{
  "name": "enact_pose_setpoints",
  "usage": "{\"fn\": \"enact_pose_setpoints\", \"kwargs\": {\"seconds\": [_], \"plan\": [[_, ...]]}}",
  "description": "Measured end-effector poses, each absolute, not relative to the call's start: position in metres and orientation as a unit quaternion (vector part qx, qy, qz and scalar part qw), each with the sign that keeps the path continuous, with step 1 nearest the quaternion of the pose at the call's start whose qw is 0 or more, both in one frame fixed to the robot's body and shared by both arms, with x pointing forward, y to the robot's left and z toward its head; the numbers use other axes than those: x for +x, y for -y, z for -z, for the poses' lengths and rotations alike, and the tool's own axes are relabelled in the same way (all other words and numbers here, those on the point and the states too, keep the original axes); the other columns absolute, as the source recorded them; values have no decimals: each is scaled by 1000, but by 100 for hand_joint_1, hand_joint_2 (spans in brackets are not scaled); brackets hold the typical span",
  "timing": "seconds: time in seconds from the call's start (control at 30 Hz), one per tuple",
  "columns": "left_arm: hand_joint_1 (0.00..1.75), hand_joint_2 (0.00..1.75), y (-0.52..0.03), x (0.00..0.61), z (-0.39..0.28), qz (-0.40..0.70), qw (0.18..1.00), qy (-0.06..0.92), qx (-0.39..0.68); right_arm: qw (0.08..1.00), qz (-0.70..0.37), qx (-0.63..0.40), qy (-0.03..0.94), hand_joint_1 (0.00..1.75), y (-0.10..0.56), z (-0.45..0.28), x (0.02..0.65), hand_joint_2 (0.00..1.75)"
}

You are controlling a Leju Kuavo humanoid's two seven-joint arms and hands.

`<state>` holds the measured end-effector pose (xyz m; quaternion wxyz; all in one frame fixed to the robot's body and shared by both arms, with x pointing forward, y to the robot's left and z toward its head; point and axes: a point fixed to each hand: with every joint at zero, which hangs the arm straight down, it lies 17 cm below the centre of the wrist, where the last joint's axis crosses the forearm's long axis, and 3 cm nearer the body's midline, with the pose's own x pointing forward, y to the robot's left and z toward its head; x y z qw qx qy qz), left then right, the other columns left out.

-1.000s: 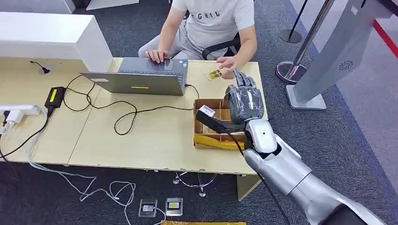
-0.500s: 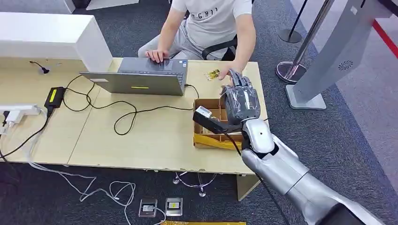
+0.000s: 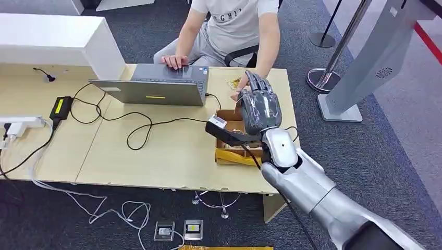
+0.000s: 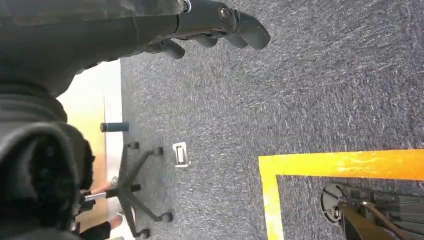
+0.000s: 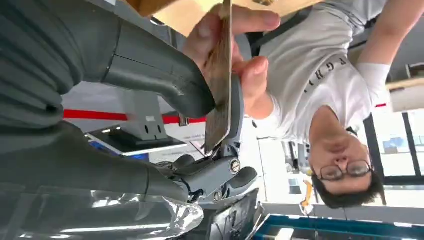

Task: Pass the card to the sensor for recognition and then transmit it.

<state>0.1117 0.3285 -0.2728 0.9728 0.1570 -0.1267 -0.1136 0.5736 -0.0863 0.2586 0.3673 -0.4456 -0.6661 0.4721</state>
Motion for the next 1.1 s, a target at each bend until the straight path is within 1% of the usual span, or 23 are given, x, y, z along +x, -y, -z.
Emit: {"fn": "enact_pose_setpoints", "kwargs": {"seconds": [0.17, 0.3, 0.5, 0.53, 0.57, 0.6, 0.63, 0.8, 1.1], "plan": [[0, 0, -327, 111, 273, 113, 973, 124, 157, 371, -473, -447, 662, 175, 85, -261, 576, 175], [0, 0, -325, 110, 274, 123, 973, 121, 154, 405, -461, -477, 629, 175, 110, -252, 585, 175], [0, 0, -324, 108, 274, 128, 973, 120, 152, 417, -462, -498, 604, 175, 150, -241, 596, 175], [0, 0, -324, 108, 274, 128, 973, 120, 152, 418, -461, -502, 600, 152, 155, -240, 597, 175], [0, 0, -324, 108, 274, 129, 973, 120, 152, 420, -461, -505, 597, 0, 160, -239, 598, 175], [0, 0, -324, 108, 274, 129, 973, 120, 152, 421, -461, -507, 595, 0, 163, -238, 599, 175], [0, 0, -324, 108, 274, 129, 972, 120, 152, 422, -460, -511, 591, 0, 168, -237, 599, 0], [0, 0, -322, 108, 274, 132, 972, 121, 149, 437, -466, -509, 577, 0, 180, -227, 602, 0], [0, 0, -321, 108, 274, 134, 973, 120, 148, 436, -467, -515, 572, 0, 190, -225, 603, 0]]}}
